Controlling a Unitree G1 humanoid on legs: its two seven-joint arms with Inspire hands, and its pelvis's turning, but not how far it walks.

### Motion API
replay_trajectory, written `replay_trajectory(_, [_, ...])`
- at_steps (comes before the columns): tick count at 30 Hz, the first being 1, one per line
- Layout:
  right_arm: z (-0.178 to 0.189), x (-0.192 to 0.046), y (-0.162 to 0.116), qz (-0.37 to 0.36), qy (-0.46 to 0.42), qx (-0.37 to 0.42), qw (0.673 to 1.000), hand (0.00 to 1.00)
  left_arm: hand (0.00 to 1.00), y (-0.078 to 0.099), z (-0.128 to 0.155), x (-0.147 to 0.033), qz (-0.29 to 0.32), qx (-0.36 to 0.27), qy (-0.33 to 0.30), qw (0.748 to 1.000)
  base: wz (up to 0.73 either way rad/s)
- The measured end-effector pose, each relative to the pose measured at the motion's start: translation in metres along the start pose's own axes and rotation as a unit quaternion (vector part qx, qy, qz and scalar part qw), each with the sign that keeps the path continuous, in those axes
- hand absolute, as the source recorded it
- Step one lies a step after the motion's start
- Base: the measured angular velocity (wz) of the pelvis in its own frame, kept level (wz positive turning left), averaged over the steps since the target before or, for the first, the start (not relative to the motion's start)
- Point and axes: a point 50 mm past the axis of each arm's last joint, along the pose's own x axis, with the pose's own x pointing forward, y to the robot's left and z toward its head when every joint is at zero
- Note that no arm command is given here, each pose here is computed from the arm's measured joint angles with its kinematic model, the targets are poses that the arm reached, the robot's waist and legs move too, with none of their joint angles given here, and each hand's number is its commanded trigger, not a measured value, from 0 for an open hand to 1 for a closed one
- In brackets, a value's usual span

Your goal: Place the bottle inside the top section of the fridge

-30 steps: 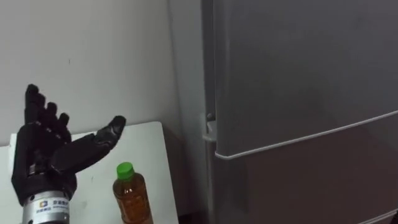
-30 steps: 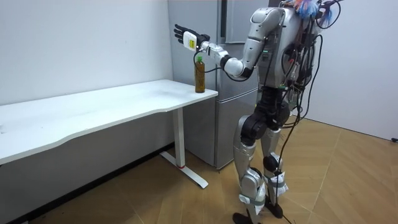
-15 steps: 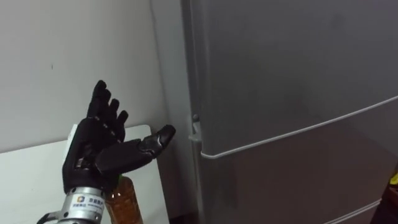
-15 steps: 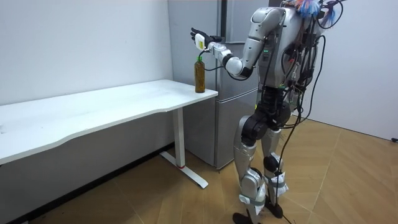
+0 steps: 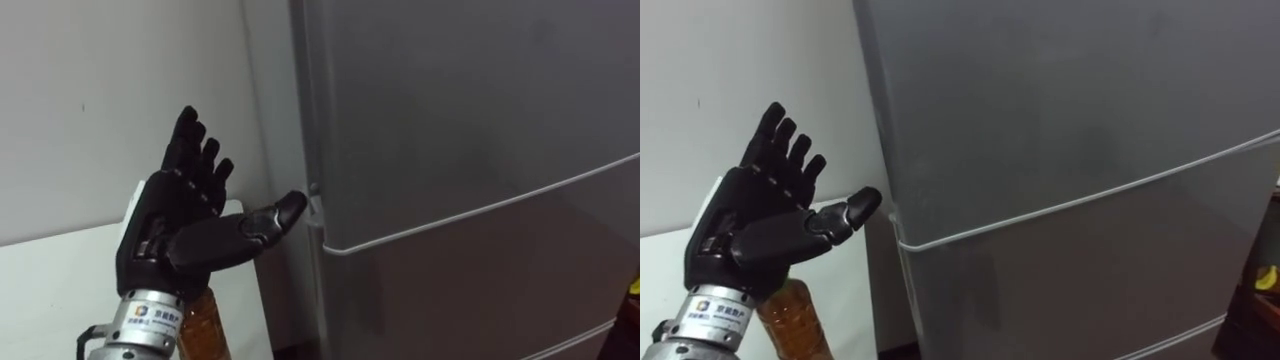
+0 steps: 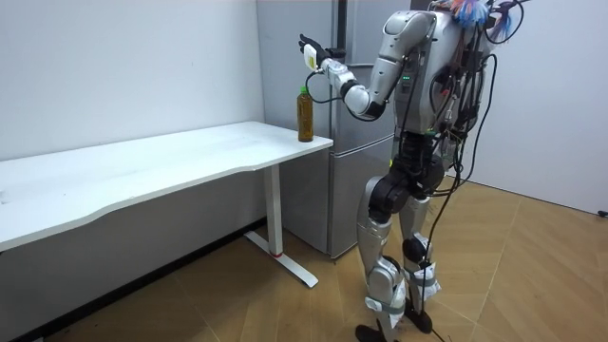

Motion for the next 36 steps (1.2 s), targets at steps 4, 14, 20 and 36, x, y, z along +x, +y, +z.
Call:
replay_trajectory(4, [0.000, 0.000, 0.000, -0.001, 0.002, -0.002, 1.000, 0.00, 0.00, -0.003, 0.000, 0.000, -0.019, 0.000, 0.000, 1.000, 0.00])
replay_trajectory(14, [0.003, 0.002, 0.001, -0.002, 0.006, -0.002, 1.000, 0.00, 0.00, -0.009, -0.001, 0.000, -0.049, 0.000, 0.003, 0.999, 0.01])
replay_trajectory(20, [0.007, 0.002, 0.001, 0.005, 0.006, -0.021, 1.000, 0.00, 0.00, -0.019, -0.002, -0.001, -0.074, -0.005, 0.004, 0.997, 0.04])
replay_trajectory(36, [0.012, 0.002, 0.002, 0.020, -0.002, -0.045, 0.999, 0.00, 0.00, -0.038, -0.008, -0.004, -0.122, -0.057, 0.017, 0.991, 0.01])
